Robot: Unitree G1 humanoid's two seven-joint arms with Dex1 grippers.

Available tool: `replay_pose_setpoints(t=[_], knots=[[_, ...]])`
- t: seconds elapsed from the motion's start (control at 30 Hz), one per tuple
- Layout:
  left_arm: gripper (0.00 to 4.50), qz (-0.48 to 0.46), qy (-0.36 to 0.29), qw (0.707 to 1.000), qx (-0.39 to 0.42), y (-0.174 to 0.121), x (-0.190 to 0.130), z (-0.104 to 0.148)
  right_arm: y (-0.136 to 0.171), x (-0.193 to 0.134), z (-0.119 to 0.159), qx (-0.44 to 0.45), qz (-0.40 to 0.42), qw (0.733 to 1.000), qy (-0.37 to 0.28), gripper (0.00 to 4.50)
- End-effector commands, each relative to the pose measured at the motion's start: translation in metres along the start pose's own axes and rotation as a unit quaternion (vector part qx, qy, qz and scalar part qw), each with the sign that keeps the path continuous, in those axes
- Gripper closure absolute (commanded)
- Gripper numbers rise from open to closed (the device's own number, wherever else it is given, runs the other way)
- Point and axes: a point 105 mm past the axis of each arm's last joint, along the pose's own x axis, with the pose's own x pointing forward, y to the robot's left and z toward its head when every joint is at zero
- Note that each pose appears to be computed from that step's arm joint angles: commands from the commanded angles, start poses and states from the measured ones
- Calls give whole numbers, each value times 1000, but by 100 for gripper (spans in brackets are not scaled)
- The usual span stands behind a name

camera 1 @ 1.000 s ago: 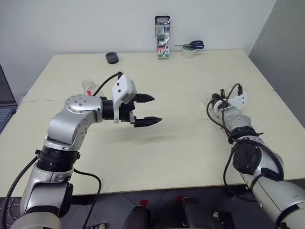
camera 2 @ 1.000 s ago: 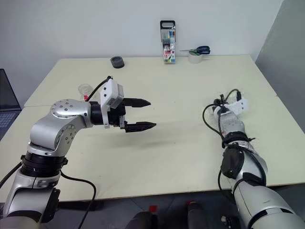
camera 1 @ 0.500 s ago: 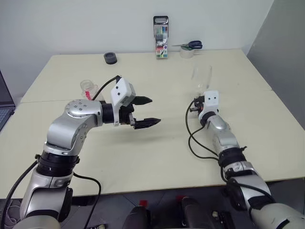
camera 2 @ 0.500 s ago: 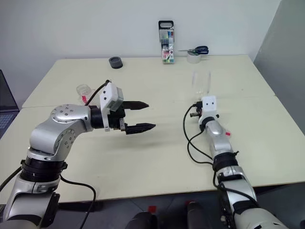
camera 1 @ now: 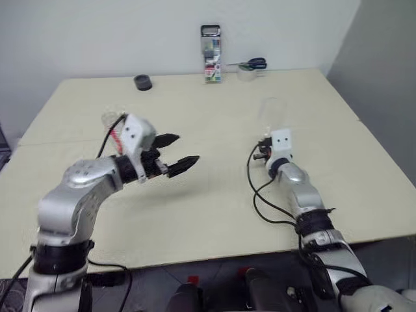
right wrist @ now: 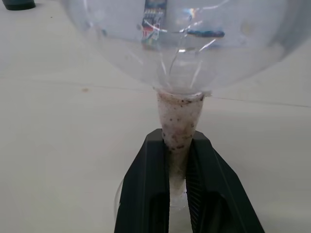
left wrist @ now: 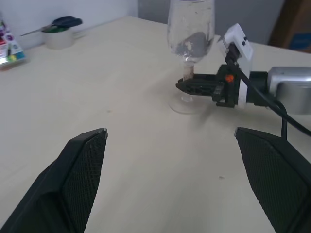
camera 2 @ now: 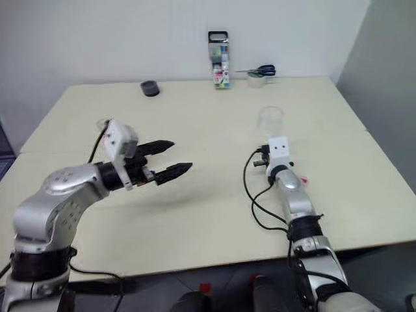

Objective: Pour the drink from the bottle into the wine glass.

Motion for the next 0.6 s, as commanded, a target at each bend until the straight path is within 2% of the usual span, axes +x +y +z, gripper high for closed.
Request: replay_pose_setpoints(t=[0.03, 0.17, 0.27, 0.6], knots=[[0, 45, -32, 998, 6, -5, -13, 14, 51, 16, 7, -7, 64, 998, -11, 427], [0, 101, -27, 995, -1, -6, -30, 6, 98, 25, 18, -16, 114, 993, -30, 427], [0, 144, -26, 989, -3, -1, -44, 3, 118, 27, 24, -13, 134, 990, -40, 427], [0, 207, -9, 978, -6, 2, -72, -6, 143, 25, 29, -12, 162, 985, -51, 427]])
